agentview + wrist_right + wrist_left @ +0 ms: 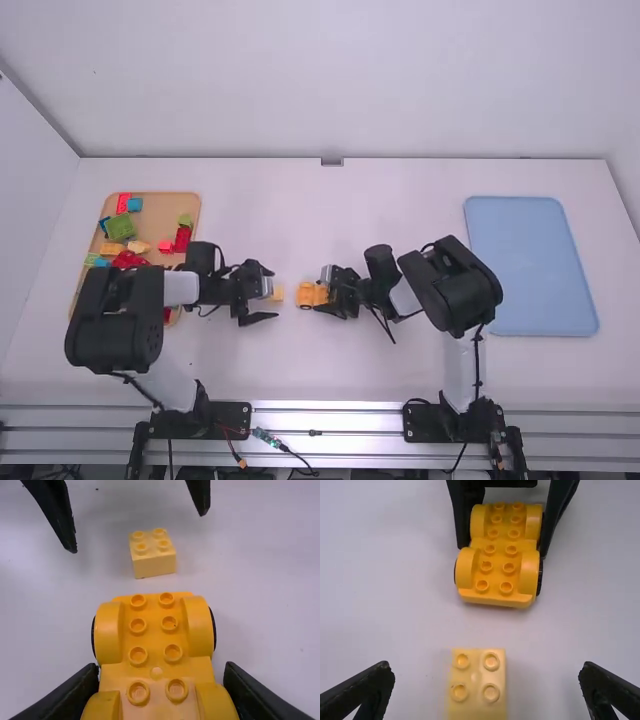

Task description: Assemble lego blocks to make yellow taxi

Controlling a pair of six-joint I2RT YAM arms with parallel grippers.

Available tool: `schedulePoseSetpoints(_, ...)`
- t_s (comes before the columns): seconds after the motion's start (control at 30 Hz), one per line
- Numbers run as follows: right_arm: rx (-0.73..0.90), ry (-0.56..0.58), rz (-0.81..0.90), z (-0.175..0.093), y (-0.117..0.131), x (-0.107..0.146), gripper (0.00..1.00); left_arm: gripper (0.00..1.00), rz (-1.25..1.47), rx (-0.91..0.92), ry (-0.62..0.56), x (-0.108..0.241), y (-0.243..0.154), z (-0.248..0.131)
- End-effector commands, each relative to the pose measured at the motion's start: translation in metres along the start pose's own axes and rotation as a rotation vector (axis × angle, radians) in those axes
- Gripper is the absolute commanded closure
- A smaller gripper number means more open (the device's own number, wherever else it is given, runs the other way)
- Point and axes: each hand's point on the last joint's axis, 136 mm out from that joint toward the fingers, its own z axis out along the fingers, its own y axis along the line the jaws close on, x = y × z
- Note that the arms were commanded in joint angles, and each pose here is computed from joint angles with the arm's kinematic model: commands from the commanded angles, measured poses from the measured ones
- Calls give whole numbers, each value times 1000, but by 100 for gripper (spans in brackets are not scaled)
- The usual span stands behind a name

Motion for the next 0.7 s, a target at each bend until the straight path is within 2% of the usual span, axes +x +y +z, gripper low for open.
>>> schedulePoseSetpoints(0.0,-17,4,-24,1,5,5,39,1,4,11,-22,-2,3,3)
schedulePoseSetpoints(0.37,-29,-3,-25,1,7,3,37,1,-11,18,-35,-2,17,7)
schedulePoseSetpoints(0.67,-32,-5,-32,0,9,4,36,1,-62,63,-39,1,15,10)
